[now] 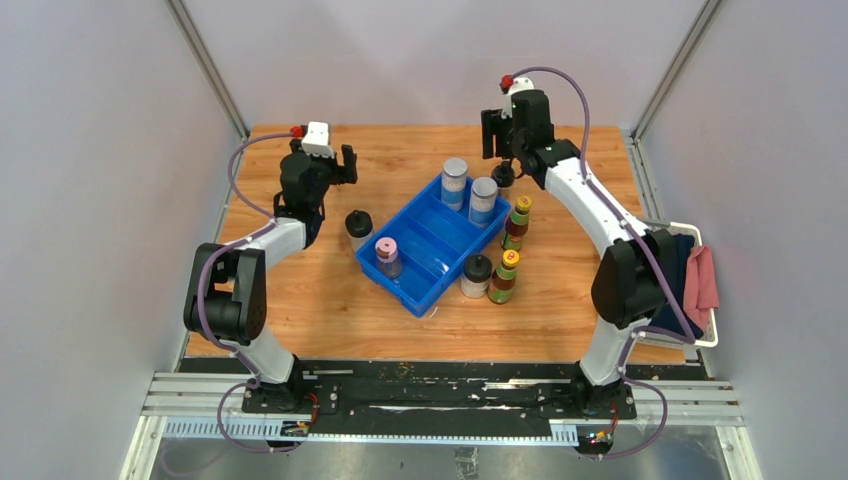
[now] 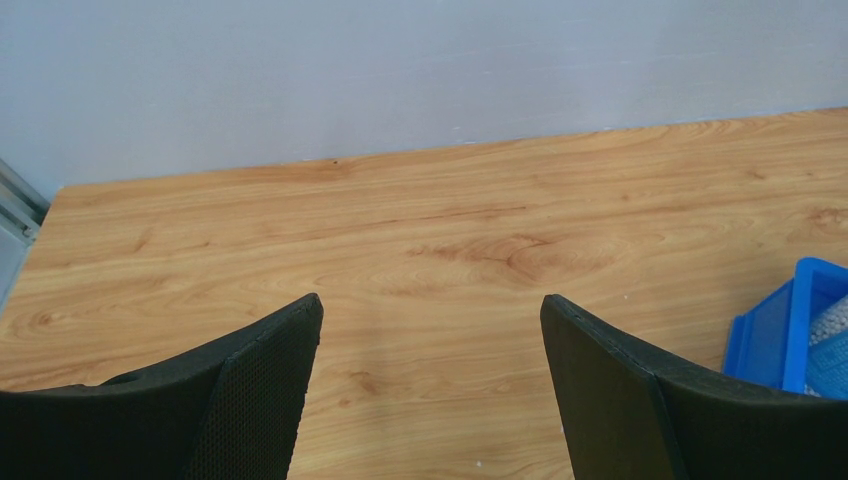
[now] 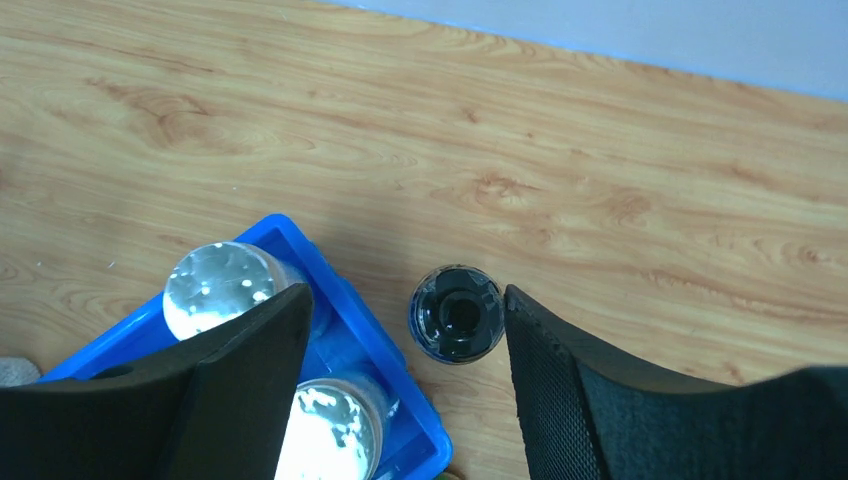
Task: Organize the condiment bottles
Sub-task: Place the bottle in the storage box, then pick up the bottle from the center of the board.
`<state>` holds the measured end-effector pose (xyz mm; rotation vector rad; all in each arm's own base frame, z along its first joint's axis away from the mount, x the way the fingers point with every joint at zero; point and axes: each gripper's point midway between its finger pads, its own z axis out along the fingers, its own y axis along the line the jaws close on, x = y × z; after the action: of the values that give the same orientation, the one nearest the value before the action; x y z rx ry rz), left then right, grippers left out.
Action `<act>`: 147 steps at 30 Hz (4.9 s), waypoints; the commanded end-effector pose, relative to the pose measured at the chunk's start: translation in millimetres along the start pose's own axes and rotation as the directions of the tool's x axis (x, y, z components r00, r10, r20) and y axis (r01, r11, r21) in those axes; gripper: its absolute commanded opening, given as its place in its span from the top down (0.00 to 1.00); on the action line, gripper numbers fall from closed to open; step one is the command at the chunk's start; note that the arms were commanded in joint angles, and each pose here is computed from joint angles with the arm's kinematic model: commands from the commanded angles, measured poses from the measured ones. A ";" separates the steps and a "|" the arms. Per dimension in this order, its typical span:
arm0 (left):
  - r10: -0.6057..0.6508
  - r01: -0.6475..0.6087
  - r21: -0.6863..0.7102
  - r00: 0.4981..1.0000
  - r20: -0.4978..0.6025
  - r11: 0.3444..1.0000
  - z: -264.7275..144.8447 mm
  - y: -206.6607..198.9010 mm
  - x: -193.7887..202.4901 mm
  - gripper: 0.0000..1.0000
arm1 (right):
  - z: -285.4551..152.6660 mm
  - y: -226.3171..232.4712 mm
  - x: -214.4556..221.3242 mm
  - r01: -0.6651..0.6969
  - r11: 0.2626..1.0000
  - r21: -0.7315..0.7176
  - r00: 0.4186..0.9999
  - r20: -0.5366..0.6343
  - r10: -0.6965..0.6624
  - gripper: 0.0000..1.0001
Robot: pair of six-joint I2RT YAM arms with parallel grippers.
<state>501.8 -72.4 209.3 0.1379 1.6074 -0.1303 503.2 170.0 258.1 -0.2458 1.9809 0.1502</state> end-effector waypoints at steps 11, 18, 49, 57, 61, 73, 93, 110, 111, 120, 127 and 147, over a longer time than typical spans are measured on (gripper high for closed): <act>0.006 -0.006 0.005 1.000 0.016 1.000 -1.9 -4.0 -3.0 0.13 | 20.4 -32.6 45.4 -0.130 0.985 0.111 0.969 -0.195 0.150 0.31; 0.006 -0.006 0.006 1.000 0.018 1.000 -2.1 -4.8 -3.6 0.13 | 27.6 -37.2 60.8 -0.139 0.983 0.121 0.957 -0.237 0.165 0.32; 0.003 -0.003 0.015 1.000 0.008 1.000 -1.2 -9.2 1.3 0.13 | 44.2 -36.4 88.7 -0.139 0.985 0.101 0.939 -0.304 0.164 0.48; 0.004 -0.005 0.016 1.000 0.007 1.000 -0.5 -9.5 2.7 0.13 | 48.1 -34.4 91.5 -0.140 0.986 0.091 0.937 -0.311 0.162 0.52; 0.005 -0.005 0.017 1.000 0.005 1.000 -0.3 -10.3 3.4 0.13 | 49.8 -34.3 90.7 -0.138 0.986 0.088 0.938 -0.309 0.159 0.55; 0.009 -0.009 0.019 1.000 0.001 1.000 0.4 -11.4 5.6 0.13 | 53.7 -34.1 93.6 -0.135 0.987 0.083 0.936 -0.317 0.155 0.63; 0.007 -0.007 0.023 1.000 0.001 1.000 0.1 -13.4 5.9 0.14 | 52.6 -36.5 96.5 -0.130 0.987 0.092 0.932 -0.329 0.153 1.00; 0.004 -0.004 0.030 1.000 -0.005 1.000 1.1 -16.0 8.7 0.13 | 49.8 -38.0 78.6 -0.119 0.989 0.085 0.946 -0.294 0.139 1.00; 0.004 -0.004 0.030 1.000 -0.004 1.000 1.1 -16.1 8.5 0.14 | 49.6 -37.6 77.7 -0.120 0.989 0.083 0.946 -0.292 0.139 1.00; 0.008 -0.008 0.031 1.000 -0.006 0.999 1.3 -16.7 9.4 0.13 | 49.2 -38.6 71.8 -0.114 0.990 0.084 0.951 -0.280 0.133 1.00; 0.007 -0.007 0.033 1.000 -0.009 0.999 1.2 -17.5 10.8 0.14 | 47.3 -40.3 66.7 -0.107 0.990 0.087 0.955 -0.269 0.126 1.00; 0.013 -0.012 0.034 1.000 -0.005 0.999 1.2 -18.6 9.1 0.14 | 34.8 -43.0 34.8 -0.087 0.993 0.082 0.975 -0.199 0.102 1.00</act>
<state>499.9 -88.6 202.6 0.1649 1.6182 -0.1550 523.1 142.9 167.0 -0.1419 2.2962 0.1332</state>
